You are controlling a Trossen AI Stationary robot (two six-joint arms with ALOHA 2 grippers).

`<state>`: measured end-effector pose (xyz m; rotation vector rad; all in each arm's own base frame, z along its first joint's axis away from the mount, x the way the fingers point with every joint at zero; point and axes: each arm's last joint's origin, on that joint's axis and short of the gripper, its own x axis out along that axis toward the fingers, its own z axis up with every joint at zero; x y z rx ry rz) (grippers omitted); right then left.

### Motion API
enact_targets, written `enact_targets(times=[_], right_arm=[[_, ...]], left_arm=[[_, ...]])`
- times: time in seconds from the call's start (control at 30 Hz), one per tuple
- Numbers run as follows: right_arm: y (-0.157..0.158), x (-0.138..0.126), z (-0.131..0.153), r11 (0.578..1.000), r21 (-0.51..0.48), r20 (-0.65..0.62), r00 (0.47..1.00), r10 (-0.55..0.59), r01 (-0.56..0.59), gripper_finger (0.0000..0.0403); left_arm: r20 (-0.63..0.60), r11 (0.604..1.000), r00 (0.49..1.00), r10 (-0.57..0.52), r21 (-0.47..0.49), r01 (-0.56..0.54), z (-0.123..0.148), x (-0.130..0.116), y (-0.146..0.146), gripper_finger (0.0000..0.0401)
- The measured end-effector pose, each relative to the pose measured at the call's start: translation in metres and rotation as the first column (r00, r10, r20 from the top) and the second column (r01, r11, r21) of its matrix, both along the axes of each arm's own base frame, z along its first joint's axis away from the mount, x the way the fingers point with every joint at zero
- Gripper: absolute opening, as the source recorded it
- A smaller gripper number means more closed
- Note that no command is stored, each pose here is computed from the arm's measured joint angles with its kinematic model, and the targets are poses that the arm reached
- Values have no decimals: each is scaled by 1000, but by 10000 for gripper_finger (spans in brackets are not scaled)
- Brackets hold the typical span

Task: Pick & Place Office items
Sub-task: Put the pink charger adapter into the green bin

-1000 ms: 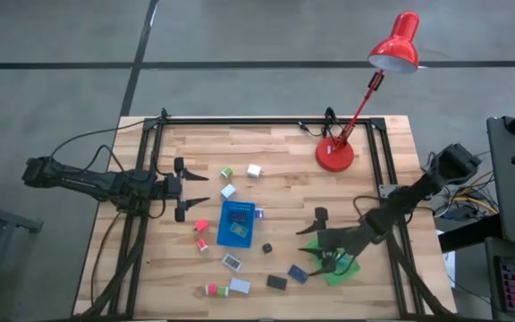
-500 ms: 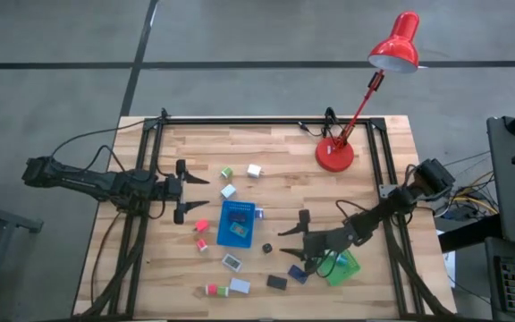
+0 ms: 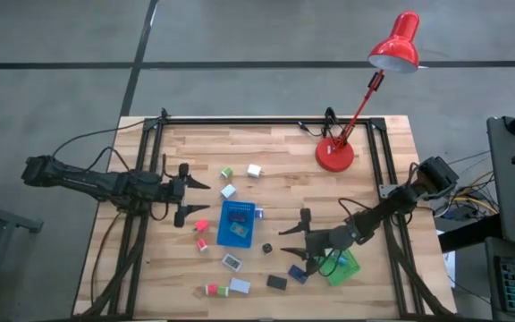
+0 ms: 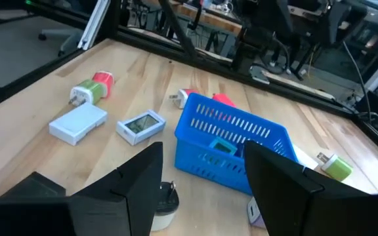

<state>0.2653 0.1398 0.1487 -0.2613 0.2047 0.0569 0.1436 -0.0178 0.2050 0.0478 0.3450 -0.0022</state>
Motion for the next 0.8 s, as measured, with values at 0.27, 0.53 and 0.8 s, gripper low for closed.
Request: enact_targets(times=[0.27, 0.53, 0.8], right_arm=[[0, 0, -1, 1000, 1, -5, 1000, -1, 1, 210], [0, -1, 0, 1000, 5, -10, 1000, -3, 3, 210], [0, -1, 0, 1000, 8, -12, 1000, -4, 4, 210]], left_arm=[[-270, 984, 962, 37, -155, -81, -5, -1, -1, 280], [-411, 974, 912, 8, -204, -101, -21, 9, -6, 280], [-598, 953, 800, 51, -210, -218, -24, 20, -10, 280]])
